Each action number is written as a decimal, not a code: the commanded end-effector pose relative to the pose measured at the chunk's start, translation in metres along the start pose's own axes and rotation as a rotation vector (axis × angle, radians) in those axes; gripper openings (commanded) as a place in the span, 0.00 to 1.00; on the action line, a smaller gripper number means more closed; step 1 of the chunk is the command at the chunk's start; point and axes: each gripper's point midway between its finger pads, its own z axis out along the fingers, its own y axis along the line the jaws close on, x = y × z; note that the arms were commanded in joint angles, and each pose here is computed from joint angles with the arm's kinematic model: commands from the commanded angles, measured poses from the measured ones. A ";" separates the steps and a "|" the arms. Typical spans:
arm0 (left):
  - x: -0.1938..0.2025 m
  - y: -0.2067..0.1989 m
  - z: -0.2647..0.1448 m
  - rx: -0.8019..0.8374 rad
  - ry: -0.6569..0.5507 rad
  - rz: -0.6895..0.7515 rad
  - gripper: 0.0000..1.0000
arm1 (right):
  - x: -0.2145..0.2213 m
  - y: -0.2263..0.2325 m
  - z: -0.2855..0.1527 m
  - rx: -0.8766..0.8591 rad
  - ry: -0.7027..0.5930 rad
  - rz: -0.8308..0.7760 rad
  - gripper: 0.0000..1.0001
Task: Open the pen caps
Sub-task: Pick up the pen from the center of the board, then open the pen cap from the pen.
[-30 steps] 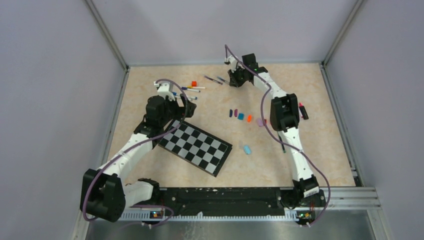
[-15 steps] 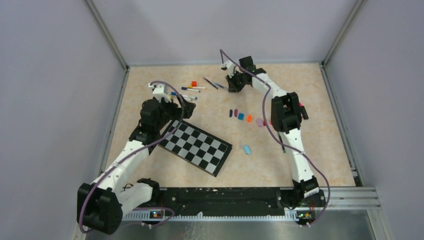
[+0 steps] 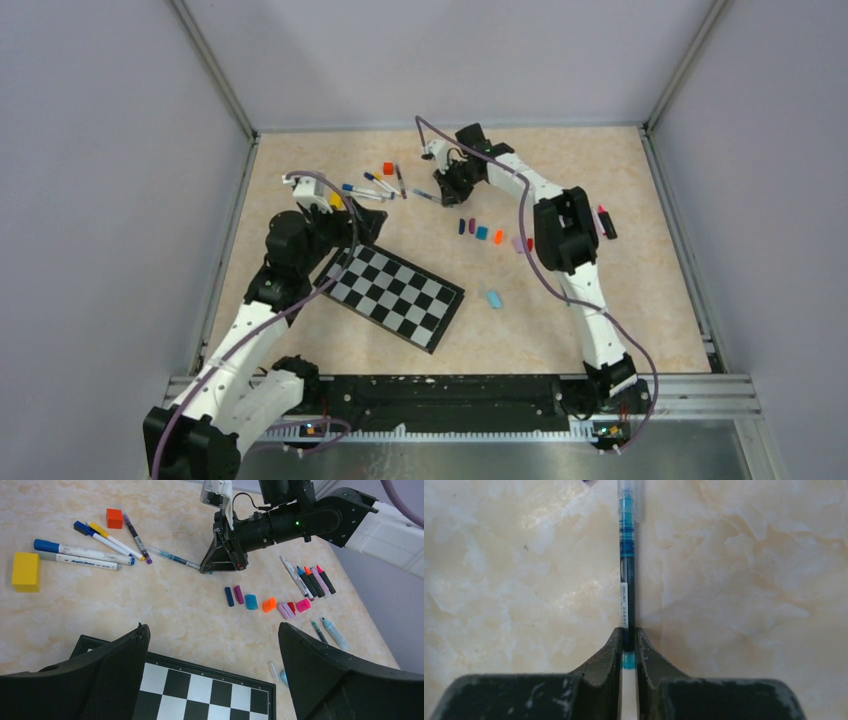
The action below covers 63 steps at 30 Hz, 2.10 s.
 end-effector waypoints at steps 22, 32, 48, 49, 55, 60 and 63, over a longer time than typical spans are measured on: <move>0.021 -0.011 -0.003 0.058 -0.023 -0.436 0.99 | -0.028 0.086 -0.060 -0.181 -0.116 0.170 0.00; 0.028 -0.019 0.022 0.162 -0.026 -0.620 0.99 | -0.043 0.148 -0.118 -0.375 -0.247 0.177 0.00; 0.030 -0.010 0.054 0.117 -0.024 -0.696 0.96 | -0.045 0.207 -0.147 -0.542 -0.296 0.156 0.00; 0.030 -0.010 0.055 0.116 -0.020 -0.697 0.95 | -0.045 0.209 -0.146 -0.546 -0.294 0.153 0.00; 0.039 -0.008 0.058 0.100 0.008 -0.722 0.64 | -0.045 0.215 -0.144 -0.552 -0.284 0.144 0.00; 0.042 -0.011 0.060 0.114 0.027 -0.737 0.36 | -0.043 0.213 -0.141 -0.541 -0.274 0.141 0.00; 0.043 -0.014 0.060 0.123 0.035 -0.733 0.14 | -0.043 0.214 -0.141 -0.538 -0.273 0.138 0.00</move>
